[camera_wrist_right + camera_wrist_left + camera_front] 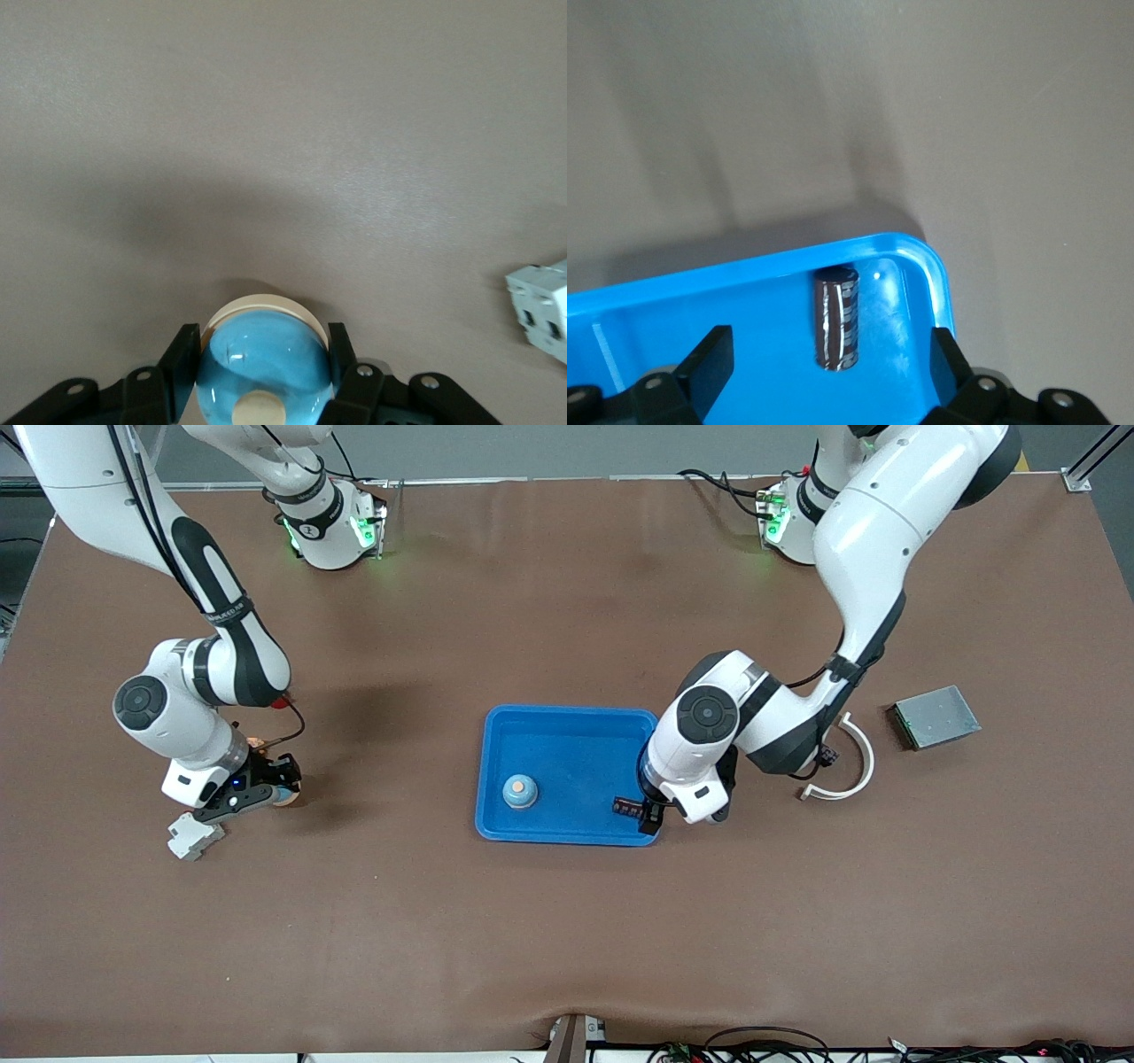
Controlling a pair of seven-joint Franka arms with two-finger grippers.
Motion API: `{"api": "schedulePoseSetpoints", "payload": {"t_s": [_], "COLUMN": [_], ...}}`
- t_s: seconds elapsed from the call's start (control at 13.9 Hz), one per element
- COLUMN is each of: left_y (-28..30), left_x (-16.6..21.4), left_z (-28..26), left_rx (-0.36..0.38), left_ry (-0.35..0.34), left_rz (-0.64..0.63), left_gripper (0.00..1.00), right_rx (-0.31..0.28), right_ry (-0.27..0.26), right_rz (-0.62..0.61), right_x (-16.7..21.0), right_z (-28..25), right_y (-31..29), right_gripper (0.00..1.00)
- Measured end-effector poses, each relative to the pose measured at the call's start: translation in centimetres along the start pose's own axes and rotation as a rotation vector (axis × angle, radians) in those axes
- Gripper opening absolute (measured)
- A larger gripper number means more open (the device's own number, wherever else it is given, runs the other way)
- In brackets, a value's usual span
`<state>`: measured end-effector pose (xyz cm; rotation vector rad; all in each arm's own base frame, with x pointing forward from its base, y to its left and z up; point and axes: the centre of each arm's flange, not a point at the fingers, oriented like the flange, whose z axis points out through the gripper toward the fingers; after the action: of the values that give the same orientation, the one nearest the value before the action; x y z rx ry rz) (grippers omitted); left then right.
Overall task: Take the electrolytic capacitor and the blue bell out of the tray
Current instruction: 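Set down the bell with the right gripper while the left gripper takes a capacitor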
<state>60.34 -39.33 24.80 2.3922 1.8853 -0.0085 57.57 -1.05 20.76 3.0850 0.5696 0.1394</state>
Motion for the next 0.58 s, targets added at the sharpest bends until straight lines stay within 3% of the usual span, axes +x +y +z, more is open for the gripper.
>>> {"api": "schedulePoseSetpoints", "payload": {"t_s": [0.43, 0.58], "left_y": [-1.5, -1.6], "left_x": [-2.7, -3.0], "left_z": [3.8, 4.5], "left_rx": [0.008, 0.002], "left_ry": [0.035, 0.024], "left_rz": [0.014, 0.015], "left_gripper": [0.81, 0.7], "right_rx": [-0.001, 0.0], "right_ry": [0.045, 0.045], "right_rz": [0.006, 0.007], "right_x": [0.2, 0.4], "right_z": [2.5, 2.5], "right_y": [-0.6, -0.7], "right_gripper": [0.63, 0.63]}}
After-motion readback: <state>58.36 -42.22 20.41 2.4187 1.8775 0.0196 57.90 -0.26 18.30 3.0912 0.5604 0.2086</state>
